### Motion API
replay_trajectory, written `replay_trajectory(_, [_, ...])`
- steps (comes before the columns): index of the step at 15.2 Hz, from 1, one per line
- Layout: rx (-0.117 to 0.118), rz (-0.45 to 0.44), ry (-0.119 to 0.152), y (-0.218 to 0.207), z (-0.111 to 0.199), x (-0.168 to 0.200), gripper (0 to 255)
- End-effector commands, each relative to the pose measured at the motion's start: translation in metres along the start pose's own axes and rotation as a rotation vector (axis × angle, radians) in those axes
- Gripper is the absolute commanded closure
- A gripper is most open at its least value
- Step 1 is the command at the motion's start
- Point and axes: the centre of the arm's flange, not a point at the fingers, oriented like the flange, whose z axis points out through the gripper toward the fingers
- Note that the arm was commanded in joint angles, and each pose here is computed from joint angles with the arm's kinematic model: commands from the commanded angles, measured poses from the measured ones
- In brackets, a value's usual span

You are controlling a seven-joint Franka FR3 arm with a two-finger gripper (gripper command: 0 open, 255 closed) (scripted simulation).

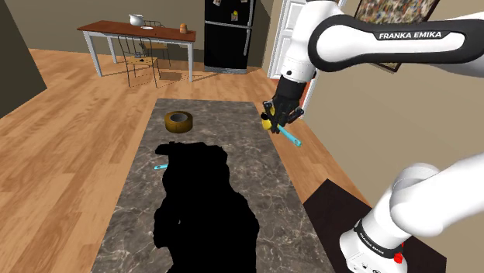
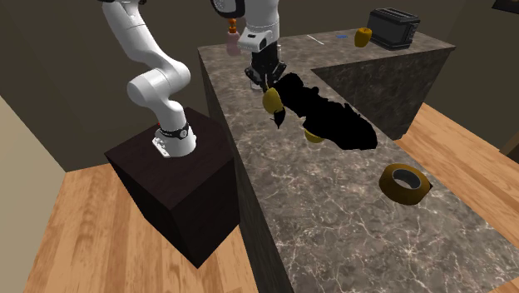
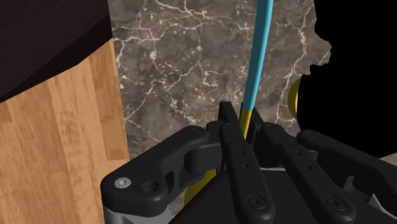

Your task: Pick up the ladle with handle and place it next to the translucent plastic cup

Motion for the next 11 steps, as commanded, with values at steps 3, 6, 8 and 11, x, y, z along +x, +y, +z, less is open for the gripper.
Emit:
replay_trajectory(3, [0.000, 0.001, 0.000, -0.003, 0.005, -0.052, 255])
replay_trajectory(6, [0.000, 0.001, 0.000, -0.004, 0.008, -0.092, 255])
replay_trajectory(8, [0.000, 0.001, 0.000, -0.005, 0.010, -0.118, 255])
replay_trajectory(11, [0.000, 0.001, 0.000, -0.006, 0.013, -0.157, 255])
